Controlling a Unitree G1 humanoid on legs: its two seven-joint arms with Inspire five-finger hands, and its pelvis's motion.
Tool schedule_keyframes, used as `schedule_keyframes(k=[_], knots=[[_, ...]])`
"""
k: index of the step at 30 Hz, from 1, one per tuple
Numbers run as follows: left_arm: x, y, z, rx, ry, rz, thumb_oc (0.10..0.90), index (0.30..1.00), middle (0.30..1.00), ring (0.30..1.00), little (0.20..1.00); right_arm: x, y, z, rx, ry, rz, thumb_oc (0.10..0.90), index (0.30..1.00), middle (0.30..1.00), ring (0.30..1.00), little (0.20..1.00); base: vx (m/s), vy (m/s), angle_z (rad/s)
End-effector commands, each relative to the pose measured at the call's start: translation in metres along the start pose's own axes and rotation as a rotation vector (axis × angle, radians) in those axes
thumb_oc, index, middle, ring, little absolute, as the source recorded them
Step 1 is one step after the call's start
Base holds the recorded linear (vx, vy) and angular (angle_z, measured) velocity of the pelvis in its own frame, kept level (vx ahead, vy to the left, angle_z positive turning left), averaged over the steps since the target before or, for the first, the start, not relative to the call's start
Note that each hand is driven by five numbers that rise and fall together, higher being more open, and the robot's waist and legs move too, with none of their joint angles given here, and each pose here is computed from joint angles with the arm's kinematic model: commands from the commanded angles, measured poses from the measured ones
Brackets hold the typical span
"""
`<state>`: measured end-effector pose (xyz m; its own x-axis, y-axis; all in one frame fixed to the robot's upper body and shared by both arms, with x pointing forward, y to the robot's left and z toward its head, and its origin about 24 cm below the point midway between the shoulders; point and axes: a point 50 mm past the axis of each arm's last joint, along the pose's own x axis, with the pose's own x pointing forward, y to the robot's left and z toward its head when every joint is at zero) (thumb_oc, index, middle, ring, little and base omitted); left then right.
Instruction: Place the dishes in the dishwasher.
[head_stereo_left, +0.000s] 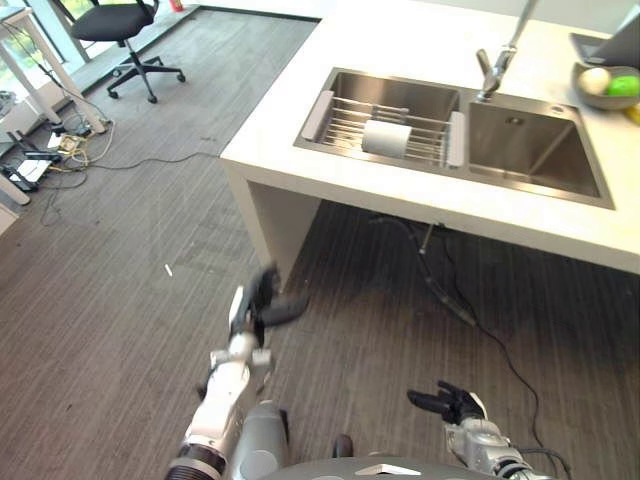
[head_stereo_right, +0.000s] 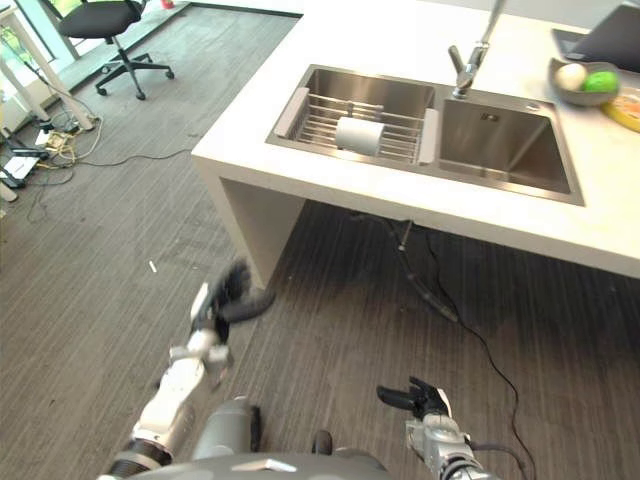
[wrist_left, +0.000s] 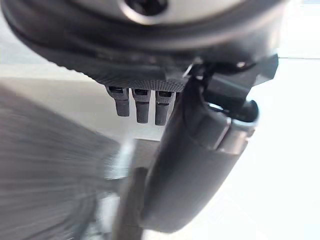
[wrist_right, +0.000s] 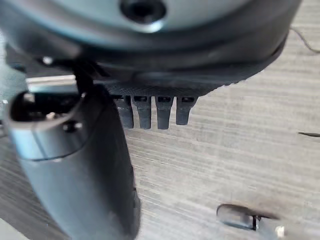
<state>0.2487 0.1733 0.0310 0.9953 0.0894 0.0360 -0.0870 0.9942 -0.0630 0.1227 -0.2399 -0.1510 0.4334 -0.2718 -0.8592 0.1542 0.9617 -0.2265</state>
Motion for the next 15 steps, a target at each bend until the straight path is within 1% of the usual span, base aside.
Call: schedule_keyframes(k=[1,2,3,4,5,6,7,9,10,11,12,13,15], knots=[[0.022,0.014,0.072,0.119,-0.364,0.106,0.8,0.9,0.9,0.9,0.9,-0.003,0.019,0.001,-0.082,-0.06,0.054,0.8,0.9,0.9,0.9,0.9,0.36,0.007,-0.75],[0.021,0.014,0.1,0.127,-0.513,0.185,0.8,0.9,0.9,0.9,0.9,-0.004,0.028,-0.002,-0.067,-0.062,0.065,0.8,0.9,0.9,0.9,0.9,0.16,0.002,-0.17],[0.021,0.014,0.1,0.128,-0.512,0.186,0.8,0.9,0.9,0.9,0.9,-0.004,0.028,-0.002,-0.068,-0.062,0.065,0.8,0.9,0.9,0.9,0.9,0.25,0.004,0.1],[0.018,0.015,0.117,0.129,-0.601,0.243,0.8,0.9,0.9,0.9,0.9,-0.005,0.032,-0.003,-0.059,-0.066,0.073,0.8,0.9,0.9,0.9,0.9,0.1,0.001,0.5],[0.018,0.015,0.117,0.129,-0.601,0.243,0.8,0.9,0.9,0.9,0.9,-0.005,0.032,-0.003,-0.059,-0.066,0.073,0.8,0.9,0.9,0.9,0.9,0.18,0.003,-0.07],[0.014,0.015,0.127,0.136,-0.659,0.27,0.8,0.9,0.9,0.9,0.9,-0.007,0.039,-0.006,-0.068,-0.068,0.099,0.8,0.9,0.9,0.9,0.9,0.17,0.016,-0.18],[0.009,0.013,0.143,0.183,-0.756,0.308,0.8,0.9,0.9,0.9,0.9,-0.01,0.056,-0.007,-0.113,-0.08,0.152,0.8,0.9,0.9,0.9,0.9,0.17,0.016,-0.18],[0.009,0.013,0.143,0.183,-0.756,0.308,0.8,0.9,0.9,0.9,0.9,-0.01,0.056,-0.007,-0.113,-0.08,0.152,0.8,0.9,0.9,0.9,0.9,0.06,0.014,-0.03],[0.007,0.012,0.148,0.188,-0.789,0.319,0.8,0.9,0.9,0.9,0.9,-0.011,0.059,-0.008,-0.127,-0.08,0.161,0.8,0.9,0.9,0.9,0.9,0.04,0.016,-0.12],[0.007,0.012,0.148,0.188,-0.789,0.319,0.8,0.9,0.9,0.9,0.9,-0.011,0.059,-0.008,-0.127,-0.08,0.161,0.8,0.9,0.9,0.9,0.9,0.1,0.033,-0.16],[0.006,0.004,0.162,0.307,-0.853,0.242,0.8,0.9,0.9,0.9,0.9,-0.013,0.062,-0.011,-0.105,-0.08,0.166,0.8,0.9,0.9,0.9,0.9,0.06,0.026,-0.18],[0.005,0.003,0.167,0.377,-0.875,0.185,0.8,0.9,0.9,0.9,0.9,-0.013,0.059,-0.007,-0.098,-0.097,0.162,0.8,0.9,0.9,0.9,0.9,0.06,0.031,-0.21],[0.003,0.005,0.169,0.482,-0.888,0.131,0.8,0.9,0.9,0.9,0.9,-0.012,0.059,-0.003,-0.108,-0.111,0.173,0.8,0.9,0.9,0.9,0.9,0.14,-0.015,-0.07]])
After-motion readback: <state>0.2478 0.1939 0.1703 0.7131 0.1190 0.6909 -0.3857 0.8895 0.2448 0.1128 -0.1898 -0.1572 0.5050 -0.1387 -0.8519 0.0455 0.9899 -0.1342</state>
